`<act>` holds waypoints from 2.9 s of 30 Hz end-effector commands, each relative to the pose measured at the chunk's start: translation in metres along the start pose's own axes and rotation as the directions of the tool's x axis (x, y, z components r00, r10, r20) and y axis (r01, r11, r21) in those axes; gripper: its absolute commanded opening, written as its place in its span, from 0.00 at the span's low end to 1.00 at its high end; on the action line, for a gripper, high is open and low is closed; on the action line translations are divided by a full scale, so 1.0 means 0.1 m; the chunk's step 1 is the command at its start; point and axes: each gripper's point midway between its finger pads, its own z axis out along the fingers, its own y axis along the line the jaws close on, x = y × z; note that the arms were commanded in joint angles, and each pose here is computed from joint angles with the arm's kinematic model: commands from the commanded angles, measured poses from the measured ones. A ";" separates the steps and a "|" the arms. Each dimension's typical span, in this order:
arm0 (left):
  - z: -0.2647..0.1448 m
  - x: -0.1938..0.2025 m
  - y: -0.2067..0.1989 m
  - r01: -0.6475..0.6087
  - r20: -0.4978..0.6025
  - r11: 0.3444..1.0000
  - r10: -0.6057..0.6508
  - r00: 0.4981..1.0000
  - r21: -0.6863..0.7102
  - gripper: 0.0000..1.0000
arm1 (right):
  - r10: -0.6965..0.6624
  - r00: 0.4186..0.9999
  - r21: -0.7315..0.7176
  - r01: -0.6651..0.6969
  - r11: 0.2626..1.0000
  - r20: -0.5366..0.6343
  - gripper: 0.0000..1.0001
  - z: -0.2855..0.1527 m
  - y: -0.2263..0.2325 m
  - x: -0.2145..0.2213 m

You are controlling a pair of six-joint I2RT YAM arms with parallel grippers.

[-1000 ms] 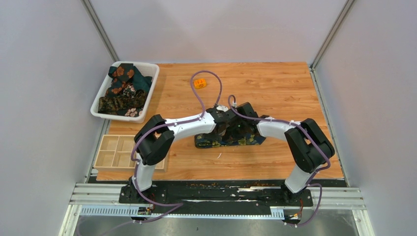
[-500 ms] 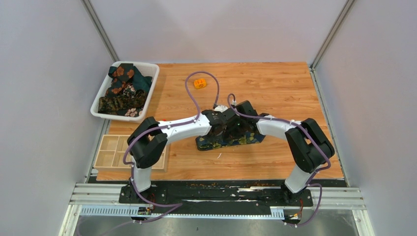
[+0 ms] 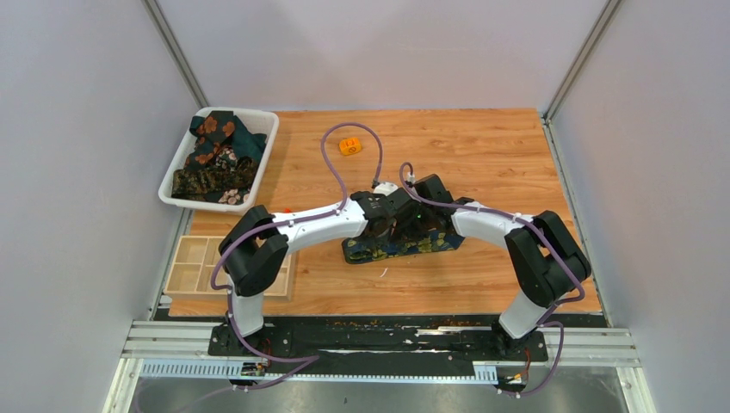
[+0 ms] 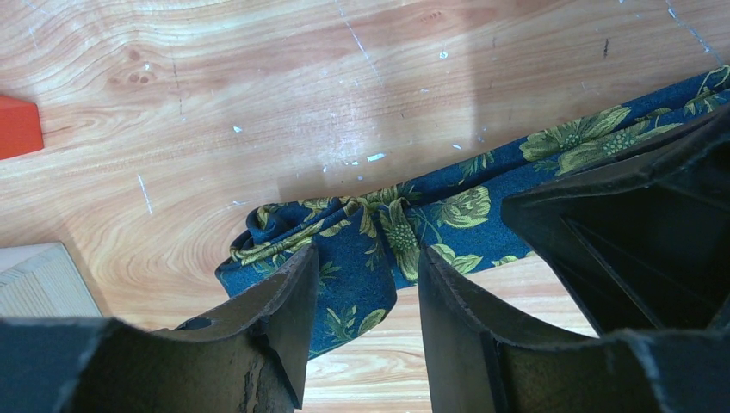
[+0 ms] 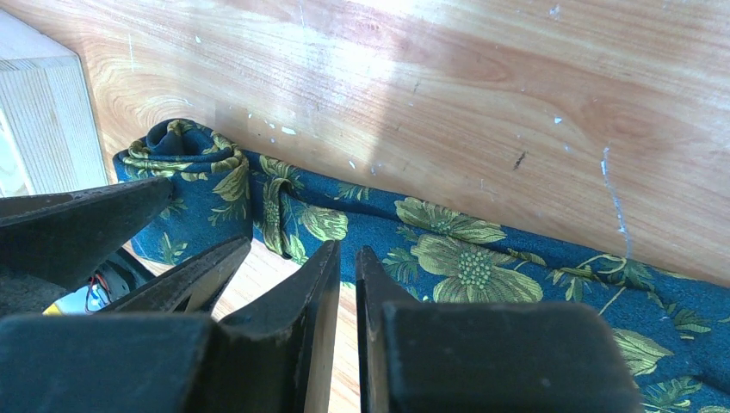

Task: Roll the ties
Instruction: Roll the tie at the center of the board.

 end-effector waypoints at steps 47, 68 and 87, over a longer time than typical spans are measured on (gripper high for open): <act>0.51 -0.52 0.94 -0.115 -0.235 0.975 0.158 0.959 0.189 0.36 | -0.162 0.985 -0.123 0.169 0.978 0.064 0.19 0.23 1.03 0.69; 0.47 0.08 0.73 0.024 -0.447 0.955 0.117 0.887 0.297 0.34 | -0.189 0.971 -0.072 0.201 0.977 0.149 0.18 0.63 0.97 0.57; 0.22 0.15 0.52 0.089 -0.446 0.897 0.127 0.886 0.432 0.17 | -0.196 0.971 -0.077 0.207 0.975 0.139 0.17 0.71 0.99 0.56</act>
